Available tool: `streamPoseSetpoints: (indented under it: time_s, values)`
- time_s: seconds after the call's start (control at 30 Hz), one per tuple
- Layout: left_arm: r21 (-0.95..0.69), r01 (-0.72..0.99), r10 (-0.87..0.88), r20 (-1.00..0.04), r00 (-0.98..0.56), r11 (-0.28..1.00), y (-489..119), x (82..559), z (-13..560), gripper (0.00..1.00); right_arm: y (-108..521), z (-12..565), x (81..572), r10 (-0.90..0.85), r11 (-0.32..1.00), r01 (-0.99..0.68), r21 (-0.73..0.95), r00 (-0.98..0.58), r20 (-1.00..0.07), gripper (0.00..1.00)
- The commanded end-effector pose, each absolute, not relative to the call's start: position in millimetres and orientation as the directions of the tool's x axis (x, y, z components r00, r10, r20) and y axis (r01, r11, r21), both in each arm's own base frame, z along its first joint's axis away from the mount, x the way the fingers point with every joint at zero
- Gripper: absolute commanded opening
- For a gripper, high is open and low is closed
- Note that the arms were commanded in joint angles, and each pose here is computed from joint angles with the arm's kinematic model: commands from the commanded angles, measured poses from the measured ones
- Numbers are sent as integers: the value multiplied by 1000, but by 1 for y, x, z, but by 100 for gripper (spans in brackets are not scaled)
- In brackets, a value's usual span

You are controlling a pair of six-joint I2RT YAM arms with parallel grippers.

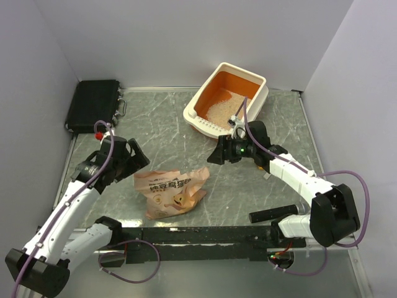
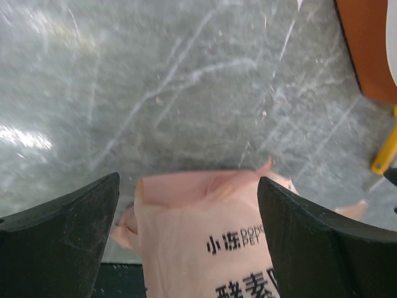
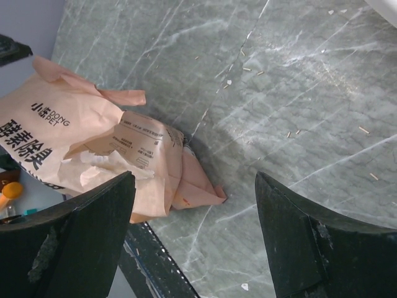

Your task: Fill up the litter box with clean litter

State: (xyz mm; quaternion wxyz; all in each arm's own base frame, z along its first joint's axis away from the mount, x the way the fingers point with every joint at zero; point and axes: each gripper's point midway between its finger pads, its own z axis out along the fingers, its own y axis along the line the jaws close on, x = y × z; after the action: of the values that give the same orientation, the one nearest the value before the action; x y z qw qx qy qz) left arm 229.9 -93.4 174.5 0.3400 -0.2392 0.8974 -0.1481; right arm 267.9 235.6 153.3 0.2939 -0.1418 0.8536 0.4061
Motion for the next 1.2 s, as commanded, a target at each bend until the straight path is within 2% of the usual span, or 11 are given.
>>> streamPoseSetpoints:
  time_s: [0.0,0.27,0.37,0.57,0.67,0.7,0.77,0.8,0.93,1.17]
  values:
    - [-493,-375,-585,-390,-711,785,-107,198,159,97,239,166,277,3,618,-530,581,-737,-676,85]
    - [-688,-277,-563,-231,-794,671,-156,189,146,97,238,166,271,-11,605,-553,573,-725,-688,85]
    - [-709,-251,-554,-232,-799,659,-162,193,148,97,235,160,266,-5,611,-548,572,-725,-689,85]
    - [-717,-169,-538,-324,-778,676,-161,207,163,99,230,146,256,3,614,-535,580,-733,-680,85]
    - [-727,-113,-530,-376,-760,677,-161,211,173,84,229,139,251,6,610,-529,590,-741,-672,85]
    - [-737,-92,-530,-388,-754,670,-162,211,178,66,229,135,249,8,610,-521,596,-749,-663,85]
    - [-756,-47,-521,-403,-752,653,-167,211,182,40,229,133,246,7,607,-518,603,-755,-656,85]
    - [-758,-37,-519,-409,-751,651,-167,211,183,2,229,131,244,6,607,-515,605,-759,-652,85]
    - [-779,90,-480,-468,-742,620,-175,208,200,1,229,135,244,4,601,-529,600,-748,-663,85]
    - [-687,406,-456,-714,-531,603,-172,210,271,1,226,162,251,-3,603,-604,521,-655,-755,85]
